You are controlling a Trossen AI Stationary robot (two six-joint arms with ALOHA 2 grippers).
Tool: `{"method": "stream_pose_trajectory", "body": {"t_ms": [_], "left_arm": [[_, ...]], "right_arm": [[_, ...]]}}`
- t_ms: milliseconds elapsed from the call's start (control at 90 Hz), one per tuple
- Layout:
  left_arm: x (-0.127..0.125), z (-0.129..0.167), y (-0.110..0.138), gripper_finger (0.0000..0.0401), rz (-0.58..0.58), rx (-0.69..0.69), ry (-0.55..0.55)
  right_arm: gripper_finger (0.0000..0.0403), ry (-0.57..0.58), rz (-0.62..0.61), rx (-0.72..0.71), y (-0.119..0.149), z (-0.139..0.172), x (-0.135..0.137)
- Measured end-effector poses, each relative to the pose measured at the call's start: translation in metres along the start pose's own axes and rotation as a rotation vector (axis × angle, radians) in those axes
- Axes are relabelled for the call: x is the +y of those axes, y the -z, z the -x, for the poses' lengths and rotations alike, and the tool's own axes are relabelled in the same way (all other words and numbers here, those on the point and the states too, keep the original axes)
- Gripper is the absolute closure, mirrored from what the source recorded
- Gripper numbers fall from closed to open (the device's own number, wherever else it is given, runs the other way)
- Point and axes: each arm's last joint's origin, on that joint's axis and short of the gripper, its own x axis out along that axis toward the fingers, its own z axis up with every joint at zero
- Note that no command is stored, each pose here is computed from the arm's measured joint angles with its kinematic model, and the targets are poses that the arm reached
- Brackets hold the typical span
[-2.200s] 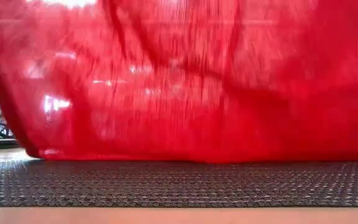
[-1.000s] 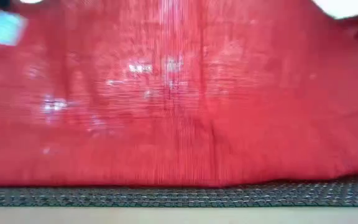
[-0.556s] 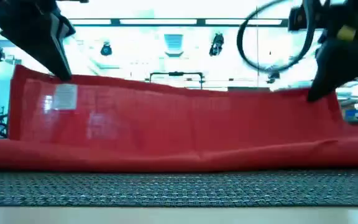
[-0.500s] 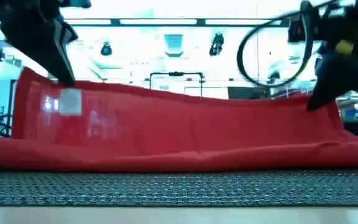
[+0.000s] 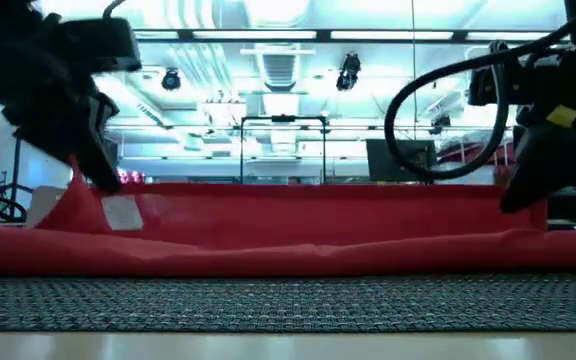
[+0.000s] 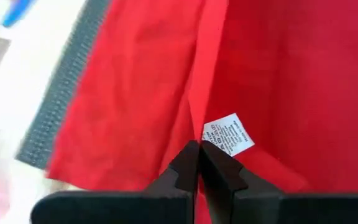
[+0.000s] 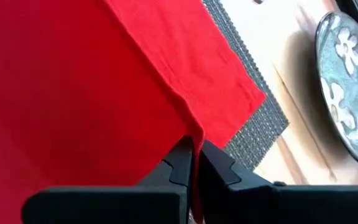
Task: Set table place
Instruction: Fold the red napkin
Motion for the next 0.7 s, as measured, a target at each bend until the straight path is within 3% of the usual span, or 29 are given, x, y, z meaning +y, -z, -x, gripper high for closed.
{"method": "stream_pose_trajectory", "body": {"t_ms": [233,389,700], "left_arm": [[0.021,0.022,-0.028,0.0401,-0.023,-0.051,-0.042],[0.036,0.015,-0.021,0.0401,-0.021,-0.023,-0.084],[0.038,0.002,-0.009,0.0401,-0.010,-0.022,-0.090]], "right_arm": [[0.0403,-0.017,-0.066,0.003,-0.021,0.012,-0.031],[0.0403,-0.015,-0.088,0.005,-0.021,-0.002,-0.045],[0.0403,-0.003,-0.076,0.016,-0.010,-0.032,-0.041]]}}
